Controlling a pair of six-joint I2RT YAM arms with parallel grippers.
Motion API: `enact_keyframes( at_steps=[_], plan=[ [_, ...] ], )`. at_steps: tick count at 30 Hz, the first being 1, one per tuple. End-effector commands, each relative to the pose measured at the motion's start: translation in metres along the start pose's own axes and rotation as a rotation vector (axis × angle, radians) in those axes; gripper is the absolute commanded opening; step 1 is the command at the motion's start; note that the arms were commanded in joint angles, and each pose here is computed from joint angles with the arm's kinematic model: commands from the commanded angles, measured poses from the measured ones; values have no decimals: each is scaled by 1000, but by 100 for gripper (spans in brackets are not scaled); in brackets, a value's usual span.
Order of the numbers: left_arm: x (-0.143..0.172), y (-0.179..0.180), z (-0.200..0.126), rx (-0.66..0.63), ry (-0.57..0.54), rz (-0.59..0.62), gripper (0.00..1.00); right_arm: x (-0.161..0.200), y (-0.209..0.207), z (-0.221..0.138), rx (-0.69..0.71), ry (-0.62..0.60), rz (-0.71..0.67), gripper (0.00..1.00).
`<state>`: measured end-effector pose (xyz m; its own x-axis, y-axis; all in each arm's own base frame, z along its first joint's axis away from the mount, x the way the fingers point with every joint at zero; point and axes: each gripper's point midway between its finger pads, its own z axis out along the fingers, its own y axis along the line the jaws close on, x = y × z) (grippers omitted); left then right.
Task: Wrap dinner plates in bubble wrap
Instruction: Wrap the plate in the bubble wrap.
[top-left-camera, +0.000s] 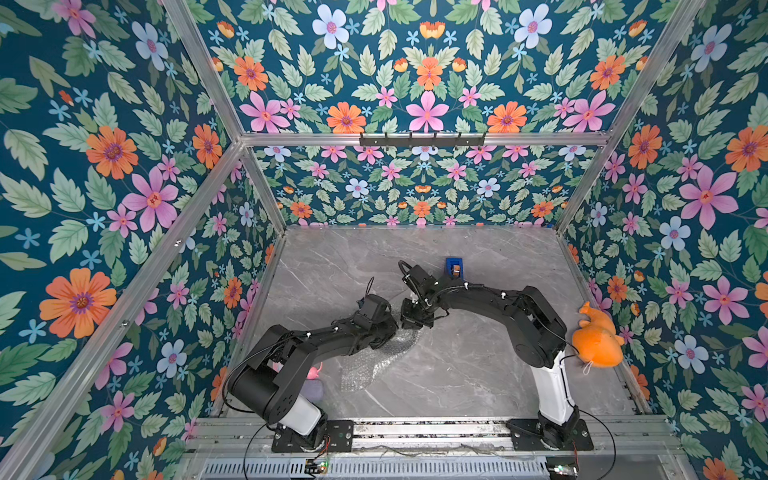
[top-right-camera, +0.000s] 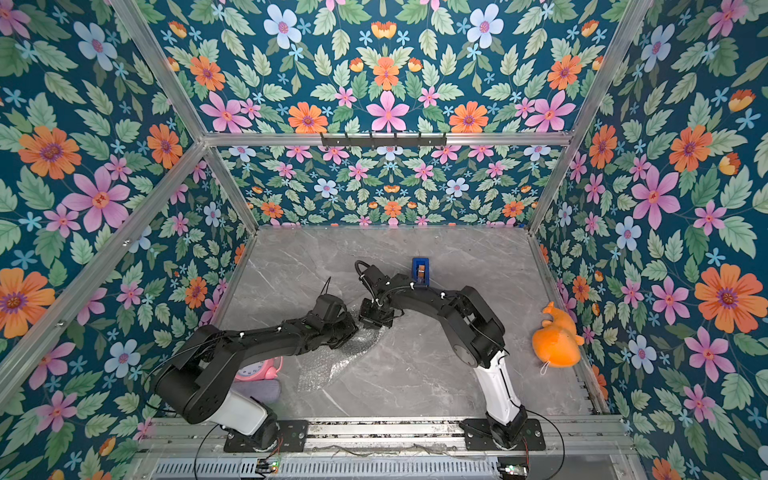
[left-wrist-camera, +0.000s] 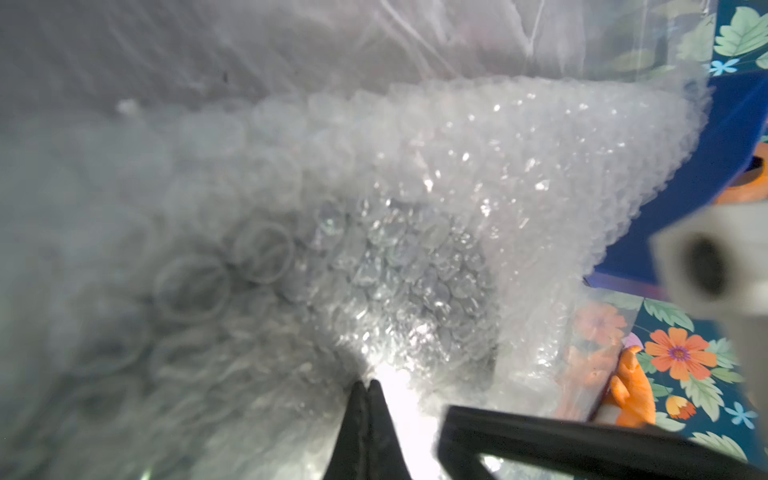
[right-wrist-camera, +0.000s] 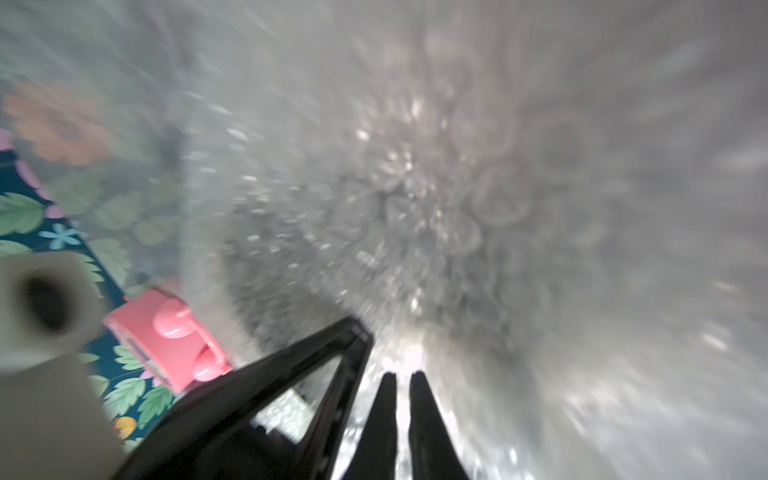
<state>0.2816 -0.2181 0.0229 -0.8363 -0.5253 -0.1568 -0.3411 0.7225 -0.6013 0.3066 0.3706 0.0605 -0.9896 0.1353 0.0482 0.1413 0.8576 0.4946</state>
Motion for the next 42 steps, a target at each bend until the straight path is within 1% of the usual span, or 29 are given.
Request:
enact_keyframes(
  at_steps=[1,4,6,11,15,17,20,24,29,32,37,39,40,41,42],
  plan=[
    [6,24,-1,-89,17,-4,0,-24,-9,-35,45,-97,-23,18],
    [6,25,-3,-92,17,6,0,-51,-25,-53,58,-114,-14,30],
    [7,25,-4,-91,20,11,0,-66,-33,-56,73,-95,-18,32],
    [8,24,-3,-88,26,14,0,-111,-47,-63,141,-131,-67,41],
    [9,26,-1,-97,31,15,0,-136,-52,-62,166,-147,-72,43],
    [9,27,0,-100,34,17,0,-146,-57,-57,187,-142,-67,43],
    [10,29,1,-104,39,14,0,-153,-61,-50,223,-122,-62,39],
    [12,31,3,-103,45,11,0,-164,-58,-41,219,-129,-68,35],
    [14,34,3,-104,50,8,0,-179,-62,-34,251,-145,-79,32],
    [16,38,2,-109,52,7,0,-186,-64,-28,241,-139,-74,29],
    [18,42,0,-110,51,8,0,-189,-63,-20,224,-129,-81,27],
    [18,41,0,-107,51,13,0,-188,-63,-17,216,-123,-82,30],
    [18,41,0,-107,51,16,0,-189,-63,-15,209,-119,-81,28],
    [18,42,0,-108,52,17,0,-188,-63,-12,203,-111,-81,23],
    [18,41,1,-106,53,19,0,-187,-63,-9,198,-103,-78,21]
  ],
)
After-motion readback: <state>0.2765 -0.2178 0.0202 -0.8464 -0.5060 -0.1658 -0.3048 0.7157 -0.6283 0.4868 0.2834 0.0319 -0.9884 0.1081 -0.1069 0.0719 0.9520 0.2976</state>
